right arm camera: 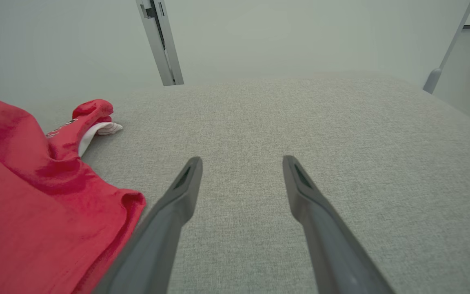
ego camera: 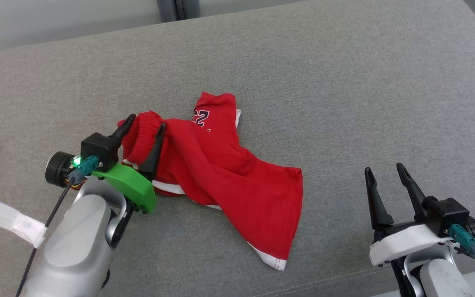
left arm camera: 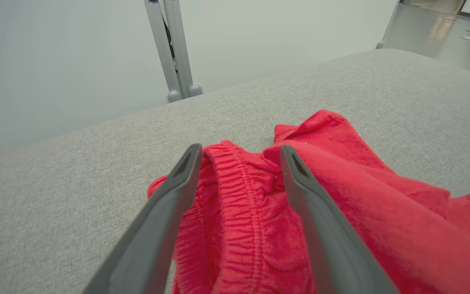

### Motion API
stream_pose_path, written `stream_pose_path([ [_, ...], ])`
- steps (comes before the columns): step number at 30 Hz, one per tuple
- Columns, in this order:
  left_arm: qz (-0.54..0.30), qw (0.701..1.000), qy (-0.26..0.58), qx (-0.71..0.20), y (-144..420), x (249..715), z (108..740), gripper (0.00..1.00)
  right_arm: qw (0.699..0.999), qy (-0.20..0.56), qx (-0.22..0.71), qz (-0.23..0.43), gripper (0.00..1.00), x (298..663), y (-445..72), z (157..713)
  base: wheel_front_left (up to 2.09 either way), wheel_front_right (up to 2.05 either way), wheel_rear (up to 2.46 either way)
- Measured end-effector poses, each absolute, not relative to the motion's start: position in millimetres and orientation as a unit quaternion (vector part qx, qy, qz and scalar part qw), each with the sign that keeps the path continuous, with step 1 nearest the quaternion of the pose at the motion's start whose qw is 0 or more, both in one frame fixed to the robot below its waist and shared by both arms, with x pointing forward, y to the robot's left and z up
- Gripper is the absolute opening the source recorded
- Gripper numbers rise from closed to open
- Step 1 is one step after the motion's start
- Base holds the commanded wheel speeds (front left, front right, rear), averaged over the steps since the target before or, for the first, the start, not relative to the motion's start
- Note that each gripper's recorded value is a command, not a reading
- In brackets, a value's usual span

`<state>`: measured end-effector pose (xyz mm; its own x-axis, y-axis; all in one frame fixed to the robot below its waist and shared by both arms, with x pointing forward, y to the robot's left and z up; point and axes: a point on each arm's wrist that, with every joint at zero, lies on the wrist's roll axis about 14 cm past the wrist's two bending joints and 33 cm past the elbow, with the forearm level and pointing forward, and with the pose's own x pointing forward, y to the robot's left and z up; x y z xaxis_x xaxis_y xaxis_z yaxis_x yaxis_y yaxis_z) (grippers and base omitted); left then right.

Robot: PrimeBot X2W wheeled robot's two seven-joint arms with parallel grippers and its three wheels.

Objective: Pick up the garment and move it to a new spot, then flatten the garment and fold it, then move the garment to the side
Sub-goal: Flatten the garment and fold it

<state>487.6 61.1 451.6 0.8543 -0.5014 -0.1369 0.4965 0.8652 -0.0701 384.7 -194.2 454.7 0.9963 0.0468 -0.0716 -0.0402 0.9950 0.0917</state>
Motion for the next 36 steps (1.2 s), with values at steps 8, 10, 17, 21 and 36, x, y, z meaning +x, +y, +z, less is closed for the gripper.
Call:
stream_pose_path([
  [8, -0.249, 0.967, 0.043, -0.033, 72, 458, 470, 1.00, 0.997, 0.031, 0.050, 0.045, 1.00, 386, -179, 459, 0.00, 0.00, 0.00],
  [10, -0.245, 0.968, 0.043, -0.026, 79, 451, 469, 1.00, 0.997, 0.029, 0.051, 0.051, 1.00, 387, -175, 460, 0.00, 0.00, 0.00],
  [17, -0.235, 0.970, 0.060, 0.017, 105, 446, 459, 1.00, 0.996, 0.023, 0.054, 0.066, 1.00, 387, -165, 464, 0.00, 0.00, 0.00],
  [21, -0.252, 0.964, 0.081, 0.035, 99, 448, 445, 1.00, 0.997, 0.028, 0.054, 0.054, 1.00, 385, -172, 461, 0.00, 0.00, 0.00],
  [36, -0.292, 0.947, 0.127, 0.038, 75, 454, 418, 0.00, 0.998, 0.030, 0.049, 0.017, 1.00, 378, -197, 460, 0.00, 0.00, 0.00],
])
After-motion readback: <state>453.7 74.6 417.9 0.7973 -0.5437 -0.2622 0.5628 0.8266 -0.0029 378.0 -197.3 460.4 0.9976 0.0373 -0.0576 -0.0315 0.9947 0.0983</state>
